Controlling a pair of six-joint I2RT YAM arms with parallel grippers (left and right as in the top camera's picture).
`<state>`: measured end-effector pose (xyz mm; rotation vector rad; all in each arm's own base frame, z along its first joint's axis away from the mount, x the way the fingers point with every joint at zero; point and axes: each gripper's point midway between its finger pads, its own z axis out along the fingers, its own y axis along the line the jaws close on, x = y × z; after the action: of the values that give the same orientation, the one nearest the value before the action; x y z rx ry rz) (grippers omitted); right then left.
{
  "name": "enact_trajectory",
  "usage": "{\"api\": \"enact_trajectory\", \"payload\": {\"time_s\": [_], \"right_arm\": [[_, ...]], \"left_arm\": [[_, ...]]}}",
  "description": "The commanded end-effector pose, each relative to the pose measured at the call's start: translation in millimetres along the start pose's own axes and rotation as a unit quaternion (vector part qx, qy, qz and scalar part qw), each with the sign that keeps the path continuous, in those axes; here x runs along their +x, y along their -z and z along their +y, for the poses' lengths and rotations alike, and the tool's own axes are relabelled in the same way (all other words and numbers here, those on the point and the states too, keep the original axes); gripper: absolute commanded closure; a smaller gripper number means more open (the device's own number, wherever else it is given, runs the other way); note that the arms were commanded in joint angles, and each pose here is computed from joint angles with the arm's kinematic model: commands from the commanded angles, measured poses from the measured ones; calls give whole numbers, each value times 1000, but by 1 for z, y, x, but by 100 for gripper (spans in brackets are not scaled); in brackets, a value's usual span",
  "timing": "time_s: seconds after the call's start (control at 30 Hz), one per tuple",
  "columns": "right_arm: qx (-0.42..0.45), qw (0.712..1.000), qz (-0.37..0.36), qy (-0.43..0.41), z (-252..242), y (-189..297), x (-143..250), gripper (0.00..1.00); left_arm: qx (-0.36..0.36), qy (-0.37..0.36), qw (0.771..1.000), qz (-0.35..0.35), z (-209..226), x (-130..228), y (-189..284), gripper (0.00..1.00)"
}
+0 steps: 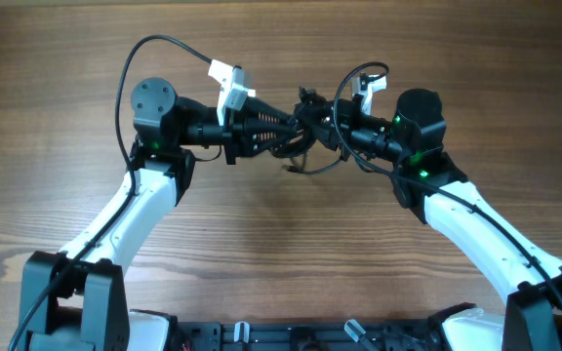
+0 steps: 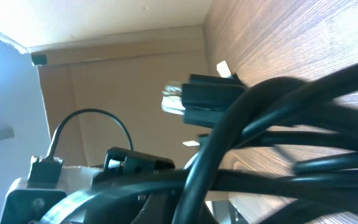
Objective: Untangle cables
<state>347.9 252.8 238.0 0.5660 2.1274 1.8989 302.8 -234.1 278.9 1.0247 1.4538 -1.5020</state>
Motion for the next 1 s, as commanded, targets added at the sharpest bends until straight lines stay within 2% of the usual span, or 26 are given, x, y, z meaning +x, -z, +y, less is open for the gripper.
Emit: {"api": "enact_trajectory", "payload": {"time_s": [0.0,0.03,0.07,0.37,0.47,0.53,0.6,0.73,0.8,0.97], "right_arm": [[-7,1000,-23,-10,4,8,-15,96],[-10,1000,-27,-11,5,10,-18,96],[-19,999,-36,-6,10,14,-25,96],[-103,989,-72,-74,51,29,-45,96],[-117,982,-67,-134,56,30,-46,96],[-121,975,-61,-177,56,30,-45,96],[-123,974,-63,-178,57,30,-46,96],[-133,975,-62,-168,63,31,-46,96],[-133,975,-64,-168,63,31,-46,96],[-133,975,-57,-166,64,31,-44,96]], "left_arm": [[-25,0,1000,-13,8,-12,15,10],[-31,10,999,-15,11,-13,20,1],[-29,15,999,-13,11,-12,25,0],[-33,39,999,-2,17,3,31,1],[-19,12,1000,8,14,11,30,11],[-10,-15,1000,14,11,16,24,9],[-7,-33,999,19,9,21,14,0],[-73,-49,995,40,30,39,-5,0],[-77,-77,993,52,30,45,-17,0],[-200,-83,974,70,65,50,-26,0]]}}
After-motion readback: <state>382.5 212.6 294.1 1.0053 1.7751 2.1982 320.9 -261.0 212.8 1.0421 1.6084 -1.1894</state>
